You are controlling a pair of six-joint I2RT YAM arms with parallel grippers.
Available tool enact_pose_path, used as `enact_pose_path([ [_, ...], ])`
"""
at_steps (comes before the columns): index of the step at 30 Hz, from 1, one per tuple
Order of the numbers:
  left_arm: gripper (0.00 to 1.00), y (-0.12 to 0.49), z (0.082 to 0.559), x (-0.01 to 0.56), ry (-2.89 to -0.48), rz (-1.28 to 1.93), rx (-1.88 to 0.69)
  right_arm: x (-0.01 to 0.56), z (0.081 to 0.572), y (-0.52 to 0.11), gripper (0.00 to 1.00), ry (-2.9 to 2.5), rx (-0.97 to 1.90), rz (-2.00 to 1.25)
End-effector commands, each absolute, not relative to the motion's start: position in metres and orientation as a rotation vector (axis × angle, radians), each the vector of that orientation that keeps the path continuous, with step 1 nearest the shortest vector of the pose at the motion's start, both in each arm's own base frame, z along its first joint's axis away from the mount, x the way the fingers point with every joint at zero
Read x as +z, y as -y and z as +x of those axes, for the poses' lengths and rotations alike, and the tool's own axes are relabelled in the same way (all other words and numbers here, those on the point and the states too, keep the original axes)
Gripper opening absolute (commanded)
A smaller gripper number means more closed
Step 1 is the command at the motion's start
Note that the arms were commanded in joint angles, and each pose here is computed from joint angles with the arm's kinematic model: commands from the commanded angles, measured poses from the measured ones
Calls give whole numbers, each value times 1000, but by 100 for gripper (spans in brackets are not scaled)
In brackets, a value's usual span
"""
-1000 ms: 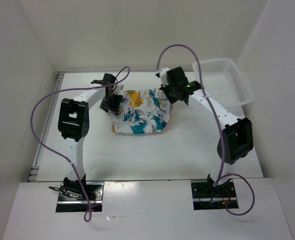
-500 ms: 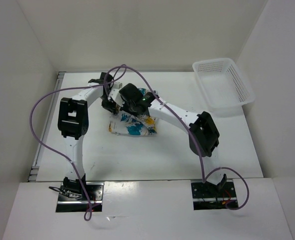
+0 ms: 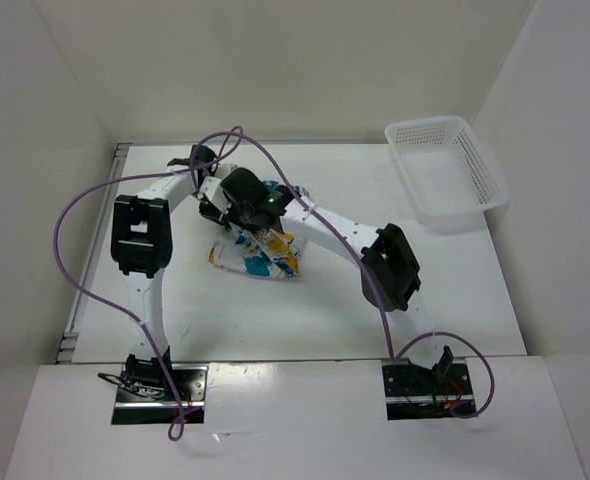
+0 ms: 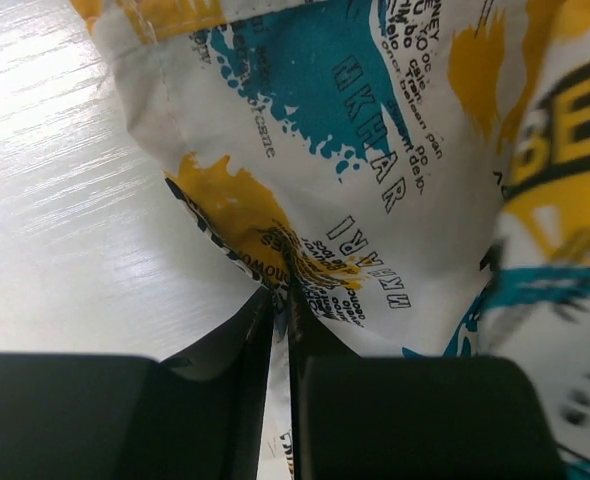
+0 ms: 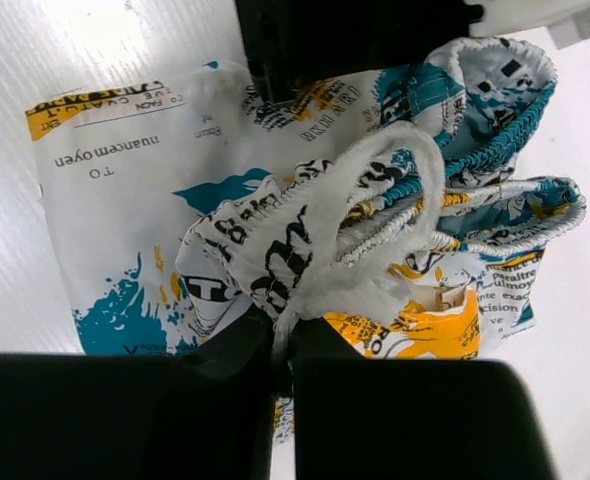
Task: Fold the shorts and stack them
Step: Fold the shorts
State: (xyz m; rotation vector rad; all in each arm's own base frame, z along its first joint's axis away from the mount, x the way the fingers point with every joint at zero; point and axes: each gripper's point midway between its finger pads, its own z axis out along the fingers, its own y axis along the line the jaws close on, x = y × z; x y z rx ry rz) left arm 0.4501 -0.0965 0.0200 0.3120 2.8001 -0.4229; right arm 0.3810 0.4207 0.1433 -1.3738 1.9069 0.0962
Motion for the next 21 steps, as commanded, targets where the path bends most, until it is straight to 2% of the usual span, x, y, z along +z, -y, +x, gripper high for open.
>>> enact_pose_path([
  [1, 17, 94, 436, 8, -2852, 298, -470, 160, 366, -452, 9, -1842, 177, -1363],
  [3, 20, 90, 437, 8, -2852, 285, -469, 158, 356, -458, 38, -1822, 212, -1414],
  [5, 27, 79, 440, 12, -2846, 253, -447, 176, 347, -470, 51, -1781, 281, -1426],
  [6, 37, 73, 441, 11, -2848, 239, -433, 189, 345, -475, 52, -1772, 318, -1409],
  [9, 58, 51, 449, 20, -2831, 172, -406, 232, 317, -486, 58, -1700, 497, -1434],
  [13, 72, 15, 459, 39, -2804, 79, -333, 253, 296, -472, 59, -1678, 558, -1447],
  [14, 74, 5, 464, 49, -2776, 56, -322, 262, 294, -461, 59, -1655, 525, -1454],
  [16, 75, 3, 465, 70, -2745, 50, -328, 225, 295, -436, 62, -1722, 406, -1483],
  [21, 79, 50, 464, 123, -2630, 189, -422, 148, 301, -359, 68, -1906, 163, -1482],
])
